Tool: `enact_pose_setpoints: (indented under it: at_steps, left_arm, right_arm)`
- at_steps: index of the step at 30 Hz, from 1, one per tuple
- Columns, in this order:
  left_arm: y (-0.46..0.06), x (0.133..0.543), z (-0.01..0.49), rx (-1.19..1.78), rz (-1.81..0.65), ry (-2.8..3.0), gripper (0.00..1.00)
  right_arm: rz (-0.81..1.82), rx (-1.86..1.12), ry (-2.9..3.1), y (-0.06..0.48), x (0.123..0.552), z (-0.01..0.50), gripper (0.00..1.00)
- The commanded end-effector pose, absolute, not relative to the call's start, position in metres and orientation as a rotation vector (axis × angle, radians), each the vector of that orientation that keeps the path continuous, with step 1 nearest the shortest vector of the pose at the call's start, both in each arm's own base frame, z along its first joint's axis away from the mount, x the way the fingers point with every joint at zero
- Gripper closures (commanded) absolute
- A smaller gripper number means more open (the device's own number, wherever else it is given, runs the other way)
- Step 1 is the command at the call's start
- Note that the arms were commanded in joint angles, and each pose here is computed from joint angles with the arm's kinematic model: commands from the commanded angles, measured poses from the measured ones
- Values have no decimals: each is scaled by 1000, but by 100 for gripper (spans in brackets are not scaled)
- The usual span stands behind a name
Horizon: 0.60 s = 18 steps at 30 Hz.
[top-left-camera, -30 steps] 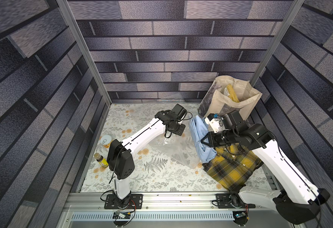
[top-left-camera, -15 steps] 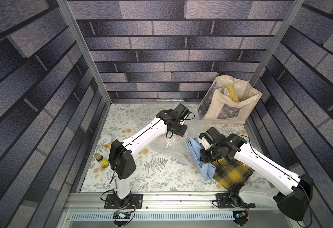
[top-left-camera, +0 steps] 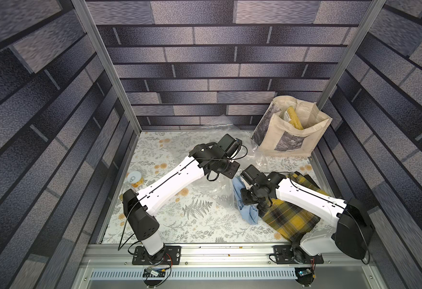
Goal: Place the folded shirt into the vacuum bag
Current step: Place the shirt in the vacuum bag.
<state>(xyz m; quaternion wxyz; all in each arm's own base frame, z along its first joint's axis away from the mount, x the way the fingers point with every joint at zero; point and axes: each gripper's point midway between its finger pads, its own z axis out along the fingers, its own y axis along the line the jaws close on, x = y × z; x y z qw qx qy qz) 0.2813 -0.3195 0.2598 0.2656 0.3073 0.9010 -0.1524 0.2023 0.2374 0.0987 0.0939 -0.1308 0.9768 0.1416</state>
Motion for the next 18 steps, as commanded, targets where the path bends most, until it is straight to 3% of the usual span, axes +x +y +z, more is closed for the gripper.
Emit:
enact_pose_setpoints:
  at_steps: [1,5,9,18]
  left_arm:
    - [-315,276,260,781,-473,2452,98]
    - [-308,280,253,734,-486,2475,97]
    - [-305,283,255,708,-509,2472,97]
    - [-298,284,262,680,-540,2458,96]
  right_arm:
    - [553,-436,2783,269,216,119,100]
    - [608,-543,2666,288,220,159,100]
    - [533,-714,2591,306,210,167,100]
    - [415,-674,2783,298,198,86,100]
